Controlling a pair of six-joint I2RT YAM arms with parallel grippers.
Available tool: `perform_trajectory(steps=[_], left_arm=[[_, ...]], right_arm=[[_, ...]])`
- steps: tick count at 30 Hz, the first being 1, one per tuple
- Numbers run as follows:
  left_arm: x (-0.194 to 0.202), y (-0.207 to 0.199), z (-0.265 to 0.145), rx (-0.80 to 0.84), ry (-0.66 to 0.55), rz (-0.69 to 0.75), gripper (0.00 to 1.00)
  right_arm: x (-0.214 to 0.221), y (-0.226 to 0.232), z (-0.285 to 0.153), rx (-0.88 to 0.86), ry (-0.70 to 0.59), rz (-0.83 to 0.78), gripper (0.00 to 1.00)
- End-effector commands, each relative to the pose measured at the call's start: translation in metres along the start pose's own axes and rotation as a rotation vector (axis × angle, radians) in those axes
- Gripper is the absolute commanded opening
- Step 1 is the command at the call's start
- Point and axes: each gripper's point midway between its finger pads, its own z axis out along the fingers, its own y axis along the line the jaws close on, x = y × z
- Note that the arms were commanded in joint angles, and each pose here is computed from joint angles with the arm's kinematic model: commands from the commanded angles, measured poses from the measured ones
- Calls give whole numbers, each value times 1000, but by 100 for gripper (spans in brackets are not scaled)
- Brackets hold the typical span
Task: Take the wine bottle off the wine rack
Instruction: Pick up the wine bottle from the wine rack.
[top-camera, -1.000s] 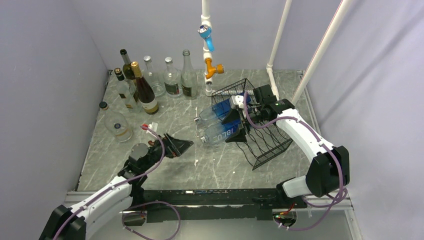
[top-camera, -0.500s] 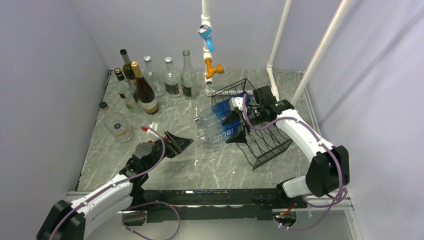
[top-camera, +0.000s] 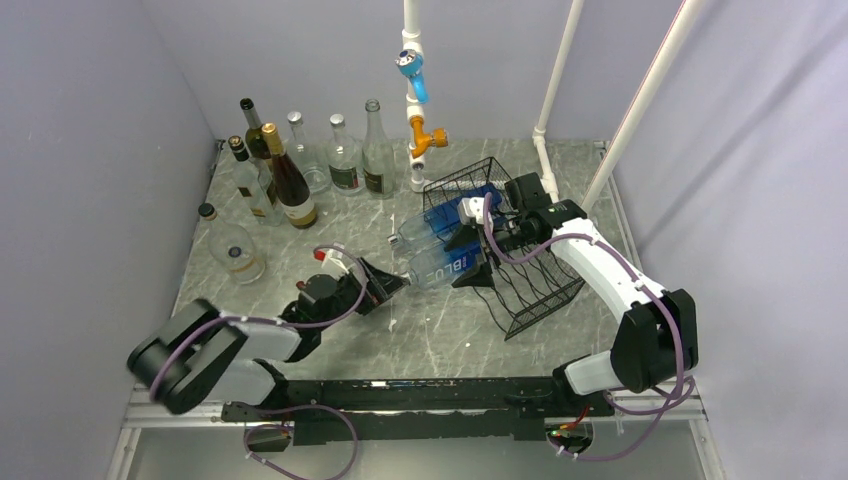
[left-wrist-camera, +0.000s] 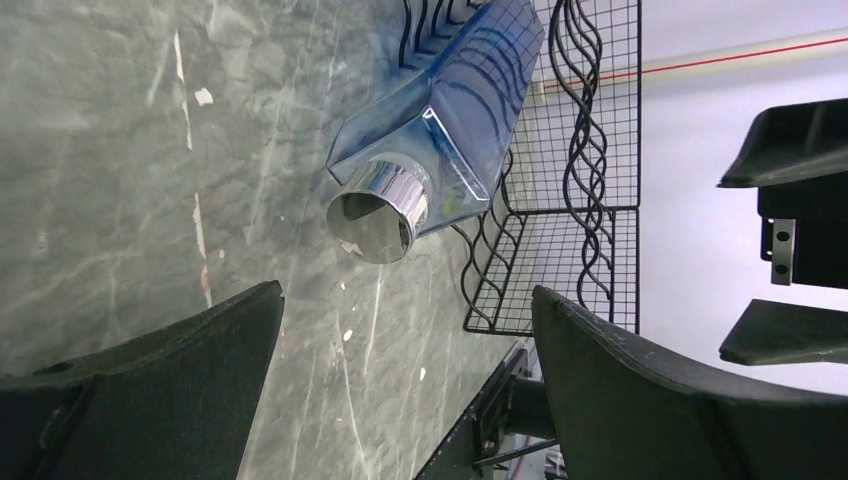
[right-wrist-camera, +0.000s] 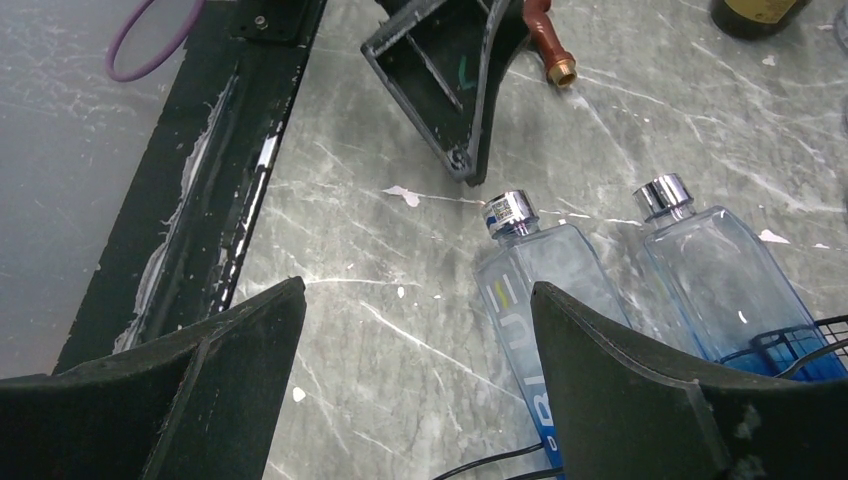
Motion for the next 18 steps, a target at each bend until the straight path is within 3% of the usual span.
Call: perform_trajectory(steps=[1,18], left_arm=[[-14,-55,16,227,-71,-113,100],[2,-22,60,132,-117,-405,100]], right_arm=[[-3,1,-1,-9,-15,-41,86],[-2,3,-1,-18,-13,-45,86]])
